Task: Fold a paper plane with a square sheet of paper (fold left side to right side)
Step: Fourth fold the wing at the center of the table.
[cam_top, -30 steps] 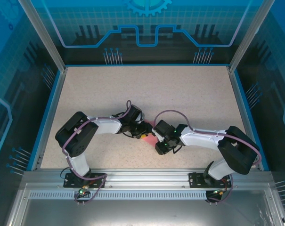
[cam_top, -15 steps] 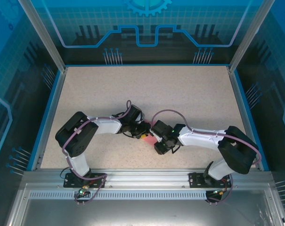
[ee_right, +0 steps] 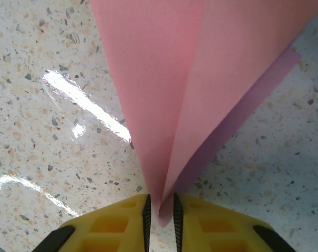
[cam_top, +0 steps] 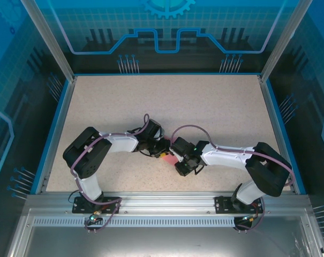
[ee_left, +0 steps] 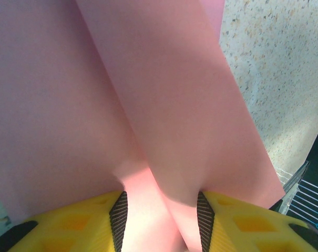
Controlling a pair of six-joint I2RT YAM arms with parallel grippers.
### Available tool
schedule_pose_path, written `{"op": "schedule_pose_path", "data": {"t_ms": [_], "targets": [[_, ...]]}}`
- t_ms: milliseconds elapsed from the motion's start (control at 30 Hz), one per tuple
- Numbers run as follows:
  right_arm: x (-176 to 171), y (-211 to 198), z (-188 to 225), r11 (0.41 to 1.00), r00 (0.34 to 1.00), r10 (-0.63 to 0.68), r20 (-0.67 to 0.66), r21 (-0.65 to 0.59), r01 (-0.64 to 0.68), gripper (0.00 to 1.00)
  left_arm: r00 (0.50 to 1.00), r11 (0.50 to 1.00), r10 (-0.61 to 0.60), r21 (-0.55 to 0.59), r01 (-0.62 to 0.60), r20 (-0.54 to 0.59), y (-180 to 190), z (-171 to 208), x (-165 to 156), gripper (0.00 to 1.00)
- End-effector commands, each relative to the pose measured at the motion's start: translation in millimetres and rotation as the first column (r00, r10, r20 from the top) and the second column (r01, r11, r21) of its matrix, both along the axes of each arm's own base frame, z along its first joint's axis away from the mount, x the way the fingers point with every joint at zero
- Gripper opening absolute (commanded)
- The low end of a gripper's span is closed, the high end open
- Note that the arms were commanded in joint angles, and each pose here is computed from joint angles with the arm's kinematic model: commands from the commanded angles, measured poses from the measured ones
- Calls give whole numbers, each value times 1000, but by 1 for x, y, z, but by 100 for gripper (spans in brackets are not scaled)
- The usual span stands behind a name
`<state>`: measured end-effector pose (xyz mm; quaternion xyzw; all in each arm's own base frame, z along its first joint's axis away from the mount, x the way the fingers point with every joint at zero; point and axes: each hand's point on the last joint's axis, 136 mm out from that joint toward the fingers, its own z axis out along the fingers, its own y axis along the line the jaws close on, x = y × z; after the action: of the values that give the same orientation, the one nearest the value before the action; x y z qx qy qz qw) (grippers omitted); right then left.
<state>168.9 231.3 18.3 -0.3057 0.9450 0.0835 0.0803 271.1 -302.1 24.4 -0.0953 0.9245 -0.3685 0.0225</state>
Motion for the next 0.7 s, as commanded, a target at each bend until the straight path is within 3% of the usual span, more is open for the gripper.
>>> {"op": "schedule_pose_path", "data": {"t_ms": [0,433,667], "targets": [[-3,3,1,1000,1000,22,-1,-17,-22,19,1000,999,-11,43,11,-4,5,-1,-4,43],[-9,4,-5,1000,999,12,-37,11,-11,9,1000,999,-10,48,10,-7,6,-3,-5,43],[-10,12,0,991,996,-1,-86,135,12,2,1000,999,-10,49,10,-7,7,-3,-5,43]]}}
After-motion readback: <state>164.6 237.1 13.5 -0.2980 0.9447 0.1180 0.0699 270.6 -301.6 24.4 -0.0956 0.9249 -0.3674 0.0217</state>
